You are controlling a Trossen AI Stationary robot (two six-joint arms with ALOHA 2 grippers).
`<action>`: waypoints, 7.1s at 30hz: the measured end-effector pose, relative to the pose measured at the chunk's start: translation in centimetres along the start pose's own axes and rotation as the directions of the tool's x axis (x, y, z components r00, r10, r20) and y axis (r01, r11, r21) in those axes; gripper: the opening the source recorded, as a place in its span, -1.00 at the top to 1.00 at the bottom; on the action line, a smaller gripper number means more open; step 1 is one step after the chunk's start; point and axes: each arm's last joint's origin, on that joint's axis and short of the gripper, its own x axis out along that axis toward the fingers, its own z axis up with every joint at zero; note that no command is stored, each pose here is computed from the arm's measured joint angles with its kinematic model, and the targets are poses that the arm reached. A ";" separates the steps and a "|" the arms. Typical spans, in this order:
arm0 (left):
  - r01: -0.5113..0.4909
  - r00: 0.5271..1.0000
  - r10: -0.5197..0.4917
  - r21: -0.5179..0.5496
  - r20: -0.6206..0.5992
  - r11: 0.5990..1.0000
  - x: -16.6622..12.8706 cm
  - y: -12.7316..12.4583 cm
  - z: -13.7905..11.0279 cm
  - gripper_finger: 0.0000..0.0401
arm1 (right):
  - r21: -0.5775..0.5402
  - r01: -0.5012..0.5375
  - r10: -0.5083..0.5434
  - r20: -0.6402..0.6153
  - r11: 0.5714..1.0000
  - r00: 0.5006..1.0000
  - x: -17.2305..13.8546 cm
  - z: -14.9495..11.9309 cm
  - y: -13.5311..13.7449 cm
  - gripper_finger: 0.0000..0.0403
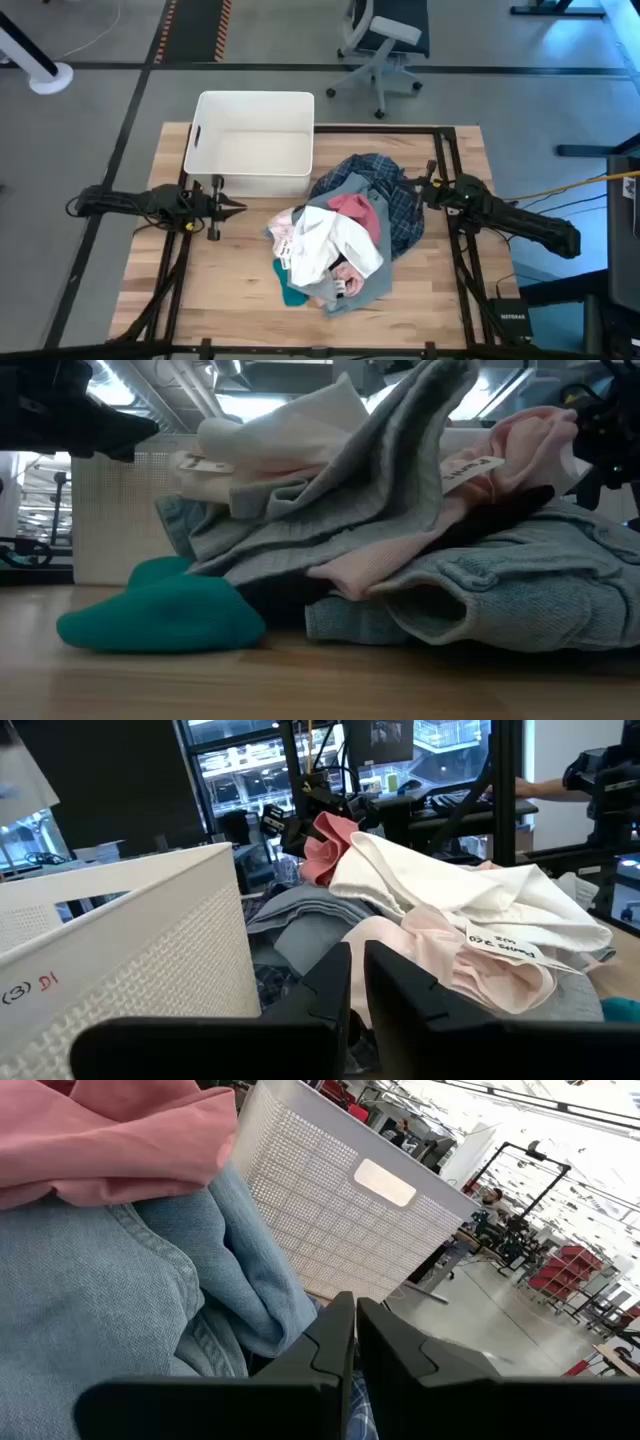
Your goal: Sort clothes
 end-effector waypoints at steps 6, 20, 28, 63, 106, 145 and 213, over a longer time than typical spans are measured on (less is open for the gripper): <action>0.000 1.000 0.000 0.000 0.000 1.000 0.0 0.0 0.0 0.86 | 0.000 0.000 0.000 0.000 1.000 1.000 0.0 0.0 0.0 0.83; 0.000 1.000 0.000 0.000 0.000 1.000 0.0 0.0 0.0 0.86 | 0.000 0.000 0.000 0.000 1.000 1.000 0.0 0.0 0.0 0.83; 0.000 1.000 0.000 0.000 0.001 1.000 0.0 0.0 0.0 0.86 | 0.000 0.000 0.000 0.000 1.000 1.000 0.0 0.0 0.0 0.83; 0.000 1.000 0.000 0.000 0.001 1.000 0.0 0.0 0.0 0.86 | 0.000 0.000 0.000 0.000 1.000 1.000 0.0 0.0 0.0 0.83; 0.057 0.994 -0.010 -0.438 0.108 0.897 -0.2 0.4 2.4 0.86 | 0.000 -0.001 0.001 -0.001 1.000 1.000 0.0 0.0 0.0 0.83; 0.052 0.955 -0.121 -0.248 -0.271 0.967 14.5 -4.0 8.3 0.86 | 0.000 -0.001 0.001 -0.001 1.000 1.000 0.0 0.0 0.0 0.83; 0.091 0.755 -0.116 -0.073 -0.645 0.993 21.4 -7.8 5.4 0.02 | 0.000 -0.001 0.001 -0.001 1.000 1.000 0.0 0.0 0.0 0.83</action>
